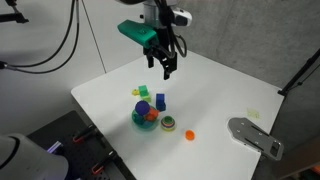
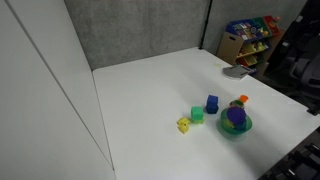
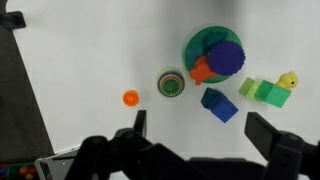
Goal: Put the orange object inside the green object
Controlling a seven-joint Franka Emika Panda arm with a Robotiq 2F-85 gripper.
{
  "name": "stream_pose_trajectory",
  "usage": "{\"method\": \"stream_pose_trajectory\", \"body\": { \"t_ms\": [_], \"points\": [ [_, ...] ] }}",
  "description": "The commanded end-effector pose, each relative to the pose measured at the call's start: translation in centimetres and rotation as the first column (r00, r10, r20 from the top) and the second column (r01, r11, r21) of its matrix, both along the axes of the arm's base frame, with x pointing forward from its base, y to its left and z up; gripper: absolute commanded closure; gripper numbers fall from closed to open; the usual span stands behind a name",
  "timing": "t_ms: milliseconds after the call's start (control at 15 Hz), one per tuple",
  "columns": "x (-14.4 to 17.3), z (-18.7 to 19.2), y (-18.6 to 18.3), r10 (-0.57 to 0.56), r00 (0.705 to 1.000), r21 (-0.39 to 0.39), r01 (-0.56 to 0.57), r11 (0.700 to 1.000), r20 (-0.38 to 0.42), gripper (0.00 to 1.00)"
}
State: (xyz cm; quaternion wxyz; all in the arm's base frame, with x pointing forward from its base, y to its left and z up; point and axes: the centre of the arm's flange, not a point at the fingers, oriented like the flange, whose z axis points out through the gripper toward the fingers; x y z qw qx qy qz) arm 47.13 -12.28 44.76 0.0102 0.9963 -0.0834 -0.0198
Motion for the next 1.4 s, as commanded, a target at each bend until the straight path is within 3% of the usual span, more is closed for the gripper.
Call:
{"method": "stream_pose_trajectory", "body": {
  "t_ms": [0, 733, 1333],
  "points": [
    [3.3, -1.5, -2.9, -0.026, 1.000, -0.004, 0.026, 1.000, 0.012, 0.00],
    [8.8, -13.3, -14.5, -0.095, 0.995, -0.070, 0.091, 0.993, -0.043, 0.00],
    [11.4, -21.7, -18.5, -0.063, 0.997, -0.089, 0.059, 0.994, -0.047, 0.00]
  ]
}}
